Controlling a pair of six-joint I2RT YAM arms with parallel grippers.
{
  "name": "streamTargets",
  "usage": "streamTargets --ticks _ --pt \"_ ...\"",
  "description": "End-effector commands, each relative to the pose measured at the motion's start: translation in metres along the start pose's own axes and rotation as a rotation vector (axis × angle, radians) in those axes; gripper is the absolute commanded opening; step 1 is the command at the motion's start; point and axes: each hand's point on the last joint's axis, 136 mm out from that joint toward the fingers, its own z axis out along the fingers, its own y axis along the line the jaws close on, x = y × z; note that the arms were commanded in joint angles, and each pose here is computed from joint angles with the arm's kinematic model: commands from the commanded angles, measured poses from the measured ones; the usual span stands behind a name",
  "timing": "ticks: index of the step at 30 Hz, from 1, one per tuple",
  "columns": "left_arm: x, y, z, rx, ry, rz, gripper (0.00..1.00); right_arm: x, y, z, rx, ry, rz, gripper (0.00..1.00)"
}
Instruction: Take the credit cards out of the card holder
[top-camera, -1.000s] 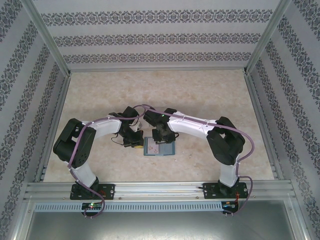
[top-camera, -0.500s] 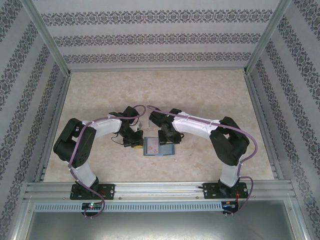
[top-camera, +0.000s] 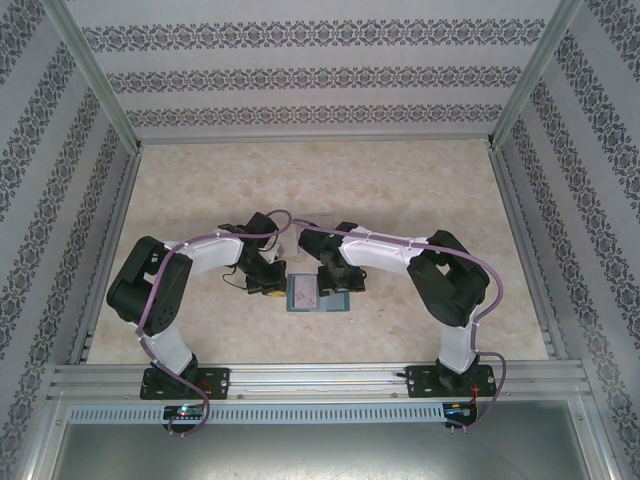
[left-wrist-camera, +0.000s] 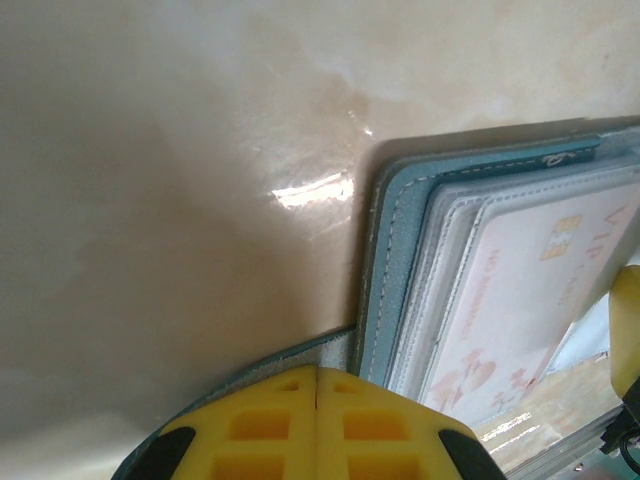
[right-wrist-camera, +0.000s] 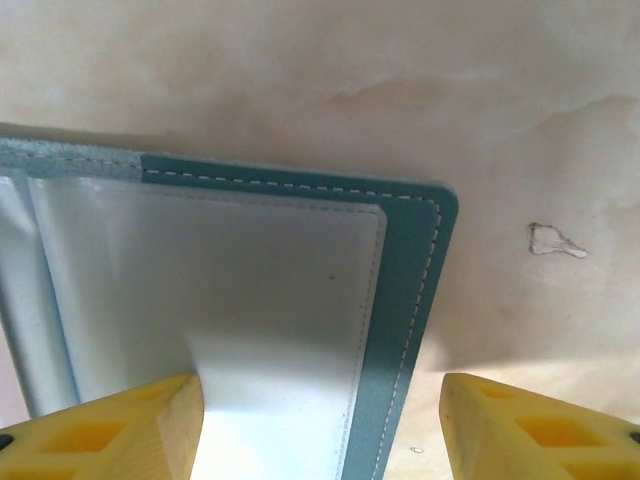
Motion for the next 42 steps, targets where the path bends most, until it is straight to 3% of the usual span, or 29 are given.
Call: streamTargets --ticks 1,9,20,24,29,33,42 --pt "0.002 0.001 -0.001 -0.030 0.010 0.019 0.00 0.004 -0.016 0.008 0.076 0.014 -0.002 0.63" --pt "-0.002 -0.007 -0.009 -0.015 -0.012 0.034 0.00 -0.002 -0.007 -0.013 0.009 -0.031 0.005 0.61" --pt "-0.008 -0.029 -0.025 0.049 -0.053 0.048 0.00 -0.011 0.021 -0.046 -0.276 -0.065 0.061 0.57" --pt "-0.010 -0.037 -0.025 0.073 -0.062 0.051 0.00 -0.016 0.043 -0.053 -0.452 -0.068 0.091 0.52" --pt "-0.008 -0.050 -0.017 0.110 -0.055 0.057 0.00 -0.018 0.062 -0.047 -0.590 -0.030 0.121 0.39" --pt "-0.006 -0.057 -0.007 0.126 -0.038 0.063 0.00 -0.017 0.071 -0.038 -0.630 0.002 0.125 0.30" --pt "-0.004 -0.052 0.007 0.103 -0.015 0.055 0.00 -0.015 0.071 -0.016 -0.618 0.038 0.138 0.29"
